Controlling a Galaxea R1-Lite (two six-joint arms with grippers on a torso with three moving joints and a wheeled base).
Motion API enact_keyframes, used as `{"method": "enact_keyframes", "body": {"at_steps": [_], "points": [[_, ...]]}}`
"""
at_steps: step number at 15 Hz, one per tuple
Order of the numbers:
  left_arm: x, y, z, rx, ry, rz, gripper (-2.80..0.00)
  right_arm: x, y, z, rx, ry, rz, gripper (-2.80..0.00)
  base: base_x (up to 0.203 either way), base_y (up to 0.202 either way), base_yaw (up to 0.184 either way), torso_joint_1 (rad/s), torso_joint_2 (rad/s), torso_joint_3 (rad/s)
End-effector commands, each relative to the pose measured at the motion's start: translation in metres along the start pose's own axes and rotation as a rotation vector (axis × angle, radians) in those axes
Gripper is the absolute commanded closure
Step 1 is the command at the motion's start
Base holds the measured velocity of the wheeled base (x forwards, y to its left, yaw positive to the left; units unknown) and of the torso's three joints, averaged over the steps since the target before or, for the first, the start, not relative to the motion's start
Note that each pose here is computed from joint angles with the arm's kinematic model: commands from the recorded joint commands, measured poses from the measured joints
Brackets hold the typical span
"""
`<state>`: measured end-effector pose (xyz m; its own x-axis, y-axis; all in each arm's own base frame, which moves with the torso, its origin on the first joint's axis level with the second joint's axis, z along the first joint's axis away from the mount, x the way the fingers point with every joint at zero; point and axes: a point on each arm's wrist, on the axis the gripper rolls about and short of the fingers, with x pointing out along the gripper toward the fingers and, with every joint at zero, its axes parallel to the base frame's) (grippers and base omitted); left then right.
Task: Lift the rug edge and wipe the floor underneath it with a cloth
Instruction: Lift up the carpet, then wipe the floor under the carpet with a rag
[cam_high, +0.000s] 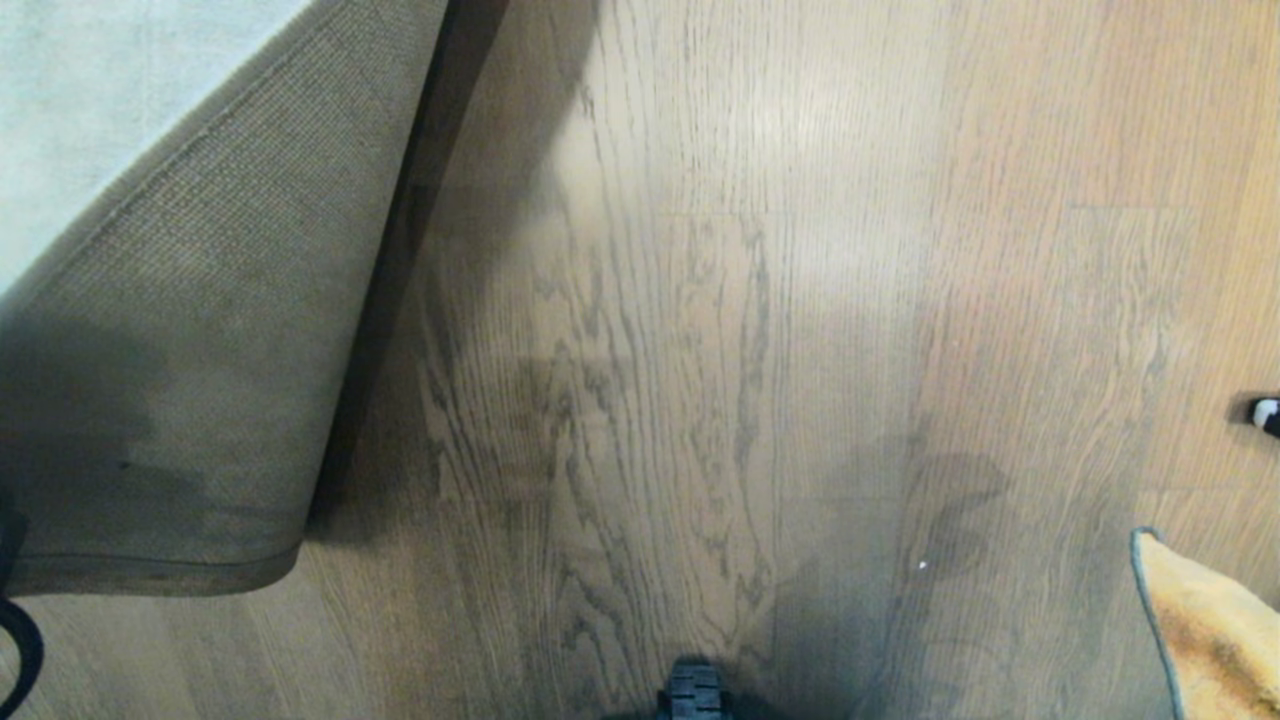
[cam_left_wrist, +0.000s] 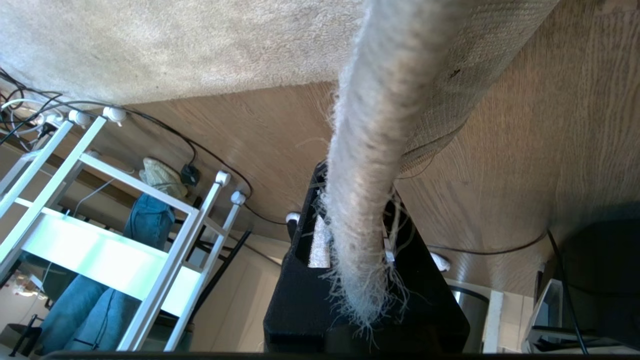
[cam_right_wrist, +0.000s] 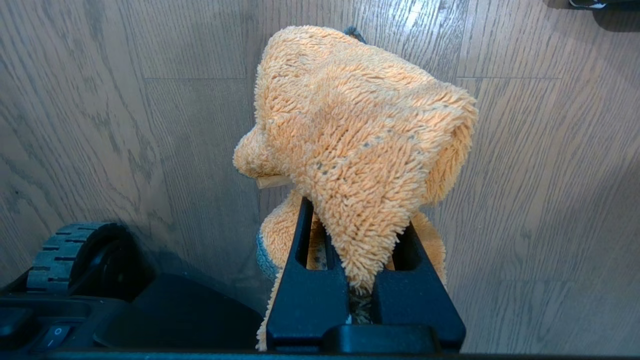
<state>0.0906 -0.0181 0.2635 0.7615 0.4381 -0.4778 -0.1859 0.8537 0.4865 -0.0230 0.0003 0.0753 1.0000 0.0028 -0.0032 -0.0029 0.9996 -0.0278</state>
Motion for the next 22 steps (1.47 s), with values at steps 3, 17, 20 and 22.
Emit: {"method": "enact_keyframes", "body": {"at_steps": [3, 17, 20, 22], "points": [[0.001, -0.001, 0.0, 0.007, 0.008, 0.005, 0.0, 0.0, 0.0, -0.001, -0.025, 0.004, 0.0, 0.0, 0.0, 0.0, 0.0, 0.0, 0.0, 0.0], [0.006, -0.006, -0.002, 0.034, 0.028, 0.0, 0.0, 0.026, 0.0, 0.072, -0.049, 0.098, 0.149, 0.0, 0.0, 0.0, 0.0, 0.0, 0.0, 0.0], [0.007, -0.007, -0.001, 0.042, 0.033, 0.0, 0.0, 0.057, 0.004, 0.094, -0.043, 0.144, 0.273, 0.0, 0.0, 0.0, 0.0, 0.0, 0.0, 0.0], [0.008, -0.008, -0.001, 0.044, 0.036, 0.0, 0.0, 0.081, 0.008, 0.101, -0.032, 0.168, 0.393, 0.0, 0.0, 0.0, 0.0, 0.0, 0.0, 0.0]]}}
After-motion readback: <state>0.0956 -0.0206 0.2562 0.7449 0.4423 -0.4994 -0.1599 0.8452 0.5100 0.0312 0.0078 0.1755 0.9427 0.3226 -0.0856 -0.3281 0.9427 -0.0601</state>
